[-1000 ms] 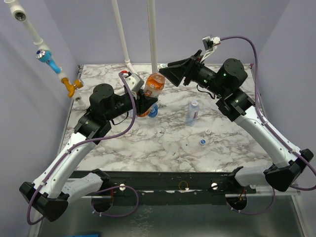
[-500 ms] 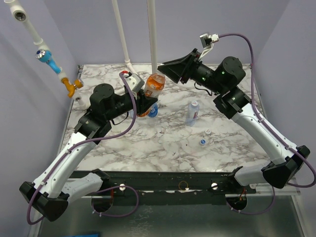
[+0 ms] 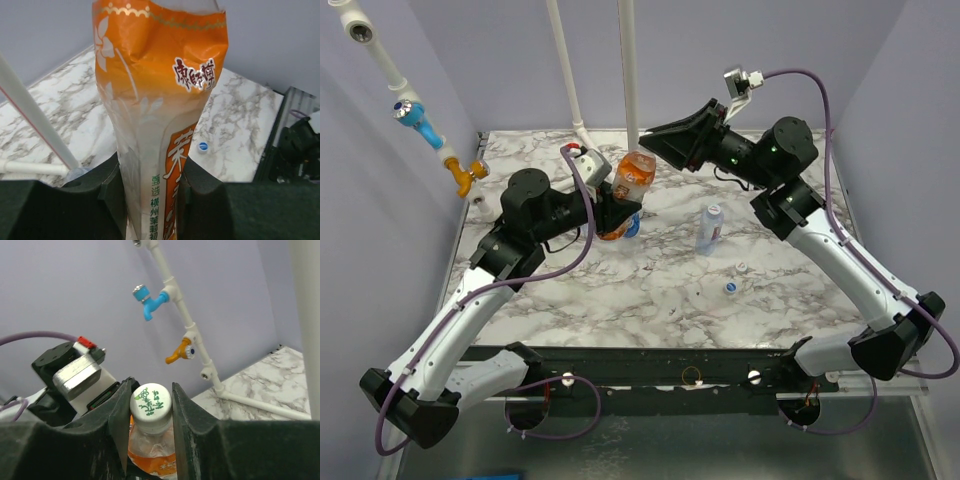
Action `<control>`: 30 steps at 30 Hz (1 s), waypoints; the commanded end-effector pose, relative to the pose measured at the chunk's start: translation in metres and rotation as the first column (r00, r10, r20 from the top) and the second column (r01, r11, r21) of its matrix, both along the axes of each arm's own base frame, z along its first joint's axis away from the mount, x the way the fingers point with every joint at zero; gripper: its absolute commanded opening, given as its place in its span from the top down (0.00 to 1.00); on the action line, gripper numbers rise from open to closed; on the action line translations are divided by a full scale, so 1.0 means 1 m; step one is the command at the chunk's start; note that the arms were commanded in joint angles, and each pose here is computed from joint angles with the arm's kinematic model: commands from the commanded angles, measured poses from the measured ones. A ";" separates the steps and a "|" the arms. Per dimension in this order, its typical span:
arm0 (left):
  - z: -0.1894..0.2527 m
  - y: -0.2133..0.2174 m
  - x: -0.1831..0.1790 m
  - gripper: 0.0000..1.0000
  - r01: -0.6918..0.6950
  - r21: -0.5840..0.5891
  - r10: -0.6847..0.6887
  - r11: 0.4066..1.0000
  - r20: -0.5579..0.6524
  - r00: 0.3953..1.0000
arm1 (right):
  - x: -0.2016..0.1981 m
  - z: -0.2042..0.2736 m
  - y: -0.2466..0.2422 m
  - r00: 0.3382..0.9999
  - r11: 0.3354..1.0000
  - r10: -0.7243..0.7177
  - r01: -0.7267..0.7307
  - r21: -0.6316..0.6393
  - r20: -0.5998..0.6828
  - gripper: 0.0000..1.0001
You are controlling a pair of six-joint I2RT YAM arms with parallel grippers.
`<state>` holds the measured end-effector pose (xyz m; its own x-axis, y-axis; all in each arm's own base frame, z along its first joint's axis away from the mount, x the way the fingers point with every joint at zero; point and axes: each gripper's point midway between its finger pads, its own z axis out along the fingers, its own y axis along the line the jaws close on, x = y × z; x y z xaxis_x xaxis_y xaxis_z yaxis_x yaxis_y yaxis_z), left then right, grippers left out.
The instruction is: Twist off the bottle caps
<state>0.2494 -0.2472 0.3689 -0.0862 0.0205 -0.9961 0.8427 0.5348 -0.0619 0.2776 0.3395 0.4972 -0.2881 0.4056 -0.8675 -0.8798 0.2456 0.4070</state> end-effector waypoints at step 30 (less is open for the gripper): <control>-0.002 0.001 -0.031 0.91 0.128 0.051 -0.130 0.990 0.047 0.990 | -0.005 0.016 -0.029 0.989 0.985 -0.132 0.138 -0.099 0.071 0.09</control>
